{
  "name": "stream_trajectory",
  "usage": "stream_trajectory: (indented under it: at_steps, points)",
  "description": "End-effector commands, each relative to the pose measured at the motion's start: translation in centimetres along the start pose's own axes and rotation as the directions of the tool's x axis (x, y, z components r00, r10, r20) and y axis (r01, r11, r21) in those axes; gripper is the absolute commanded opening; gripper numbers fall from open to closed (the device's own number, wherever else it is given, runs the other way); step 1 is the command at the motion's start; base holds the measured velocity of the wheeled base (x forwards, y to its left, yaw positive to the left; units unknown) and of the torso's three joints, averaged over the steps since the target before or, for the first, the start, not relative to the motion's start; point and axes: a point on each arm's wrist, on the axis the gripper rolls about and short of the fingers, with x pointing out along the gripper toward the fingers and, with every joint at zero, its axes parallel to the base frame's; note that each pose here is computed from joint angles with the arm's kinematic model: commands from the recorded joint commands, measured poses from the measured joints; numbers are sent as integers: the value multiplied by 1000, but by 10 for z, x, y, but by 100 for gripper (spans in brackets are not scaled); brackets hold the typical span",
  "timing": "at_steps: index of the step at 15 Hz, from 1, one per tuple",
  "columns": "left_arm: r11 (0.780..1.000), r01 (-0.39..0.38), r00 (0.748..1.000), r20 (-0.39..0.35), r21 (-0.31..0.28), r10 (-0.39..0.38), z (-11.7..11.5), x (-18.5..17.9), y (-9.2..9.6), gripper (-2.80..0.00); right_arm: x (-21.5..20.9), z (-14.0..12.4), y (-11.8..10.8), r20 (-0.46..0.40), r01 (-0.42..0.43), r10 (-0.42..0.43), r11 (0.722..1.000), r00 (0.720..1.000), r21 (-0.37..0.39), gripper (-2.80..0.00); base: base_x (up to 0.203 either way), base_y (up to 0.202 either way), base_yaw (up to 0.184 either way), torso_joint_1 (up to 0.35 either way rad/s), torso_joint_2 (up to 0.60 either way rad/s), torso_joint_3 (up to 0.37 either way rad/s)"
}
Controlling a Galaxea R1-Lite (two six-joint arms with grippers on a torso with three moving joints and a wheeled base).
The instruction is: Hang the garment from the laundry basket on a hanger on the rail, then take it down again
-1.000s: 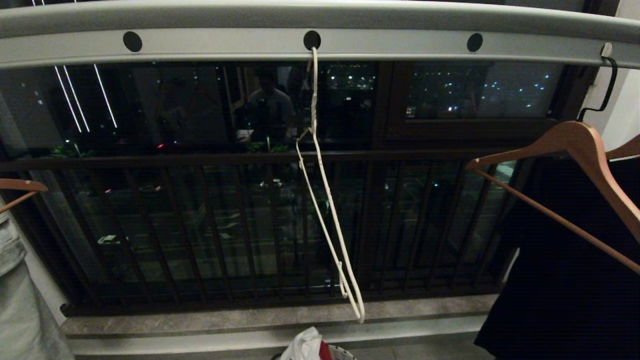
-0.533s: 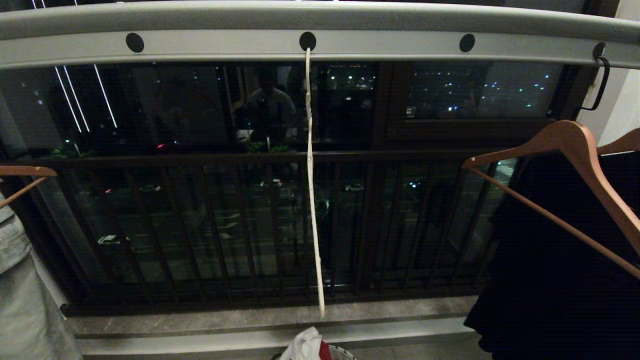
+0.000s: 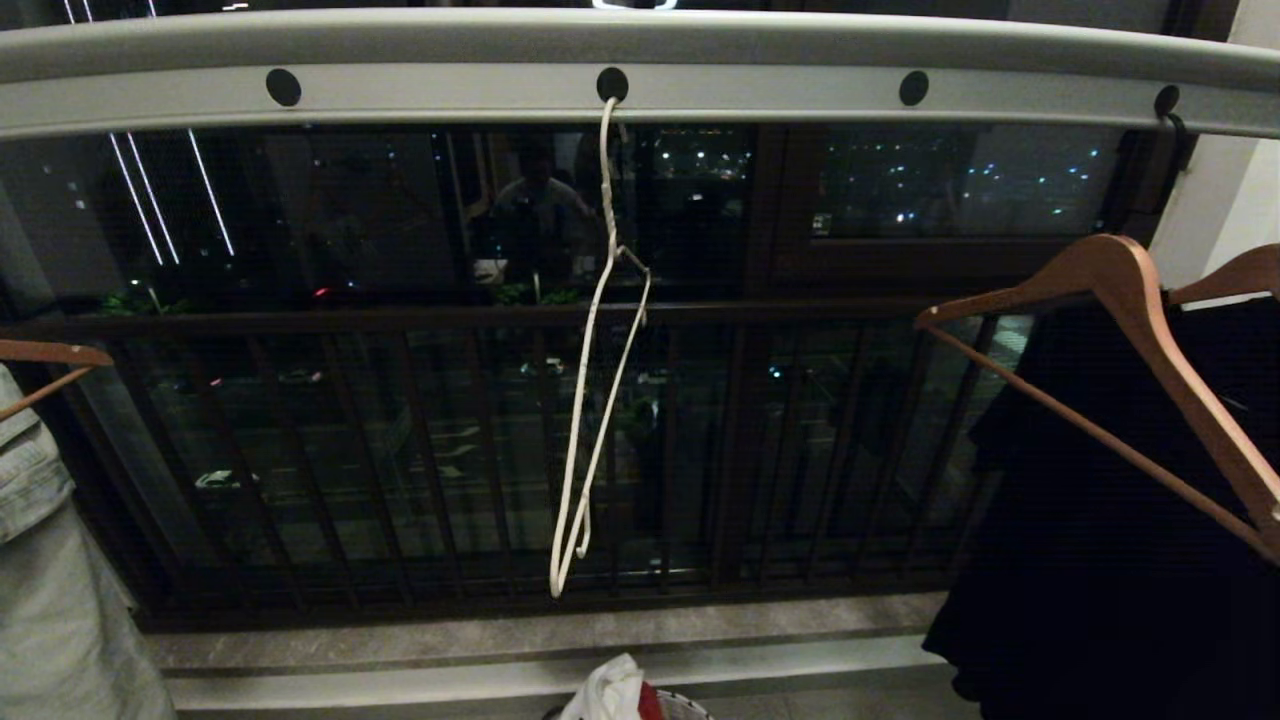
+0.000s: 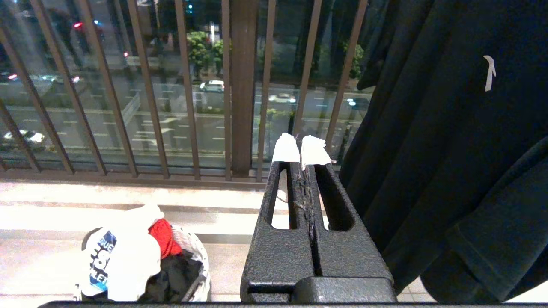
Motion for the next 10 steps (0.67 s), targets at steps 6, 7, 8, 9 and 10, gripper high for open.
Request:
stream_trajectory:
  at_steps: [6, 7, 8, 9, 10]
  points:
    - [1000, 0, 1000, 0, 0, 0, 0, 0, 0, -280, 0, 0, 0, -2, -1, 1, 1000, 1000, -1, -280, 0, 0, 0, 0, 0, 0]
    - [1000, 0, 1000, 0, 0, 0, 0, 0, 0, -280, 0, 0, 0, -2, -2, 2, 1000, 1000, -1, -280, 0, 0, 0, 0, 0, 0]
    - [1000, 0, 1000, 0, 0, 0, 0, 0, 0, -280, 0, 0, 0, -2, -2, 2, 1000, 1000, -2, -280, 0, 0, 0, 0, 0, 0]
    - [1000, 0, 1000, 0, 0, 0, 0, 0, 0, -280, 0, 0, 0, -2, -1, 1, 1000, 1000, -2, -280, 0, 0, 0, 0, 0, 0]
    - [1000, 0, 1000, 0, 0, 0, 0, 0, 0, -280, 0, 0, 0, -3, -1, 1, 1000, 1000, -2, -280, 0, 0, 0, 0, 0, 0]
